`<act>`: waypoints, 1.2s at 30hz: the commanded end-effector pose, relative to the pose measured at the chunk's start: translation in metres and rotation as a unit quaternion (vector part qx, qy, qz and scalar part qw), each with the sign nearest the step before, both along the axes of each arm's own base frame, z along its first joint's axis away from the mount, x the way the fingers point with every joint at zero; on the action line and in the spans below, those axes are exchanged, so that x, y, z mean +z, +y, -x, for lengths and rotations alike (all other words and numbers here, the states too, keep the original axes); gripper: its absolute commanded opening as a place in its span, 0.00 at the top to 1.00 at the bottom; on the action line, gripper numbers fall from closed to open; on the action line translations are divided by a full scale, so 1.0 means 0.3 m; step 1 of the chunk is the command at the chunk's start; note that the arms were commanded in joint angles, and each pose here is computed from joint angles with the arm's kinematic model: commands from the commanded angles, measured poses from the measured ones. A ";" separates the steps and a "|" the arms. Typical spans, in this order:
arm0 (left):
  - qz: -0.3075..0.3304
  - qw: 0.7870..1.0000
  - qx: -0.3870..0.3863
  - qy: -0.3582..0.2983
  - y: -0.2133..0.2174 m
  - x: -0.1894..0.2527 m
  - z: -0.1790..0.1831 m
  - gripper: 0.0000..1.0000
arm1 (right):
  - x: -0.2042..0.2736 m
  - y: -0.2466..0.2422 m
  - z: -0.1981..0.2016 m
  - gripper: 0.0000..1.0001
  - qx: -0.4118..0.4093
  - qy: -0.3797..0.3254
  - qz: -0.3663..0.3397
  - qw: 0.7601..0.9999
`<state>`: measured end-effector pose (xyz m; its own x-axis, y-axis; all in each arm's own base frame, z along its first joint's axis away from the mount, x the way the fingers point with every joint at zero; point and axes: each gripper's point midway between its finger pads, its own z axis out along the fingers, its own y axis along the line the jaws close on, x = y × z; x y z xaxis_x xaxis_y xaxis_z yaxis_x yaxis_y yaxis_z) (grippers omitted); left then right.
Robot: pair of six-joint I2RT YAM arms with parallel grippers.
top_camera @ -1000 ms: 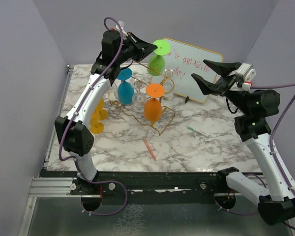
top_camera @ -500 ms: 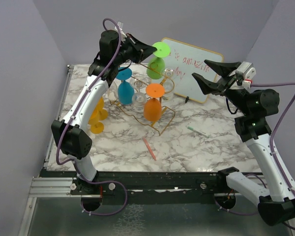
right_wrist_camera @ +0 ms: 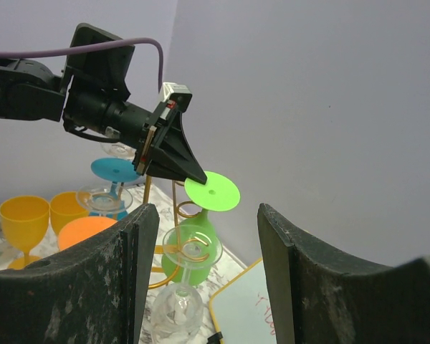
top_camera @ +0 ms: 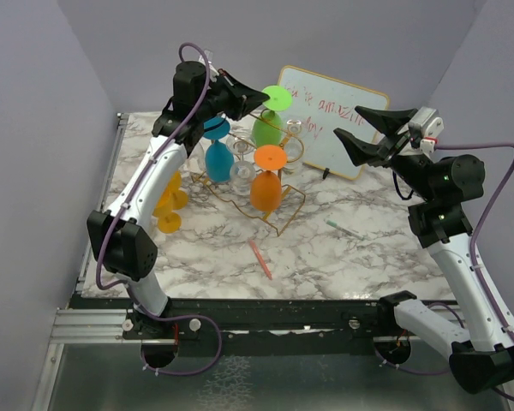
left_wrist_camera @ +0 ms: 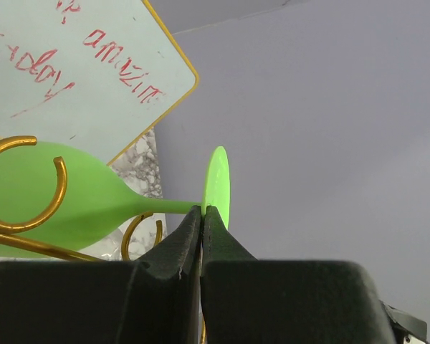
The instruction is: Place the wine glass upside down on the wine glass rack
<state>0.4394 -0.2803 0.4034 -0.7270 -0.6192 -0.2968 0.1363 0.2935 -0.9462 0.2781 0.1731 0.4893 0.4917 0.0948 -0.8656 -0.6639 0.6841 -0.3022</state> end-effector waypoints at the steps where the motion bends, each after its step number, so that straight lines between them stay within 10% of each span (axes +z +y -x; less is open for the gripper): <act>1: 0.016 1.000 0.003 -0.026 0.036 0.092 0.048 1.00 | -0.006 -0.012 -0.007 0.37 -0.010 0.010 -0.008 1.000; 18: -0.009 1.000 -0.002 -0.016 0.053 0.051 0.063 0.95 | -0.009 -0.015 -0.012 0.37 -0.014 0.012 -0.010 1.000; 36: -0.077 0.996 0.022 -0.047 0.128 0.032 0.110 0.60 | -0.007 -0.029 0.006 0.37 -0.022 0.009 -0.016 1.000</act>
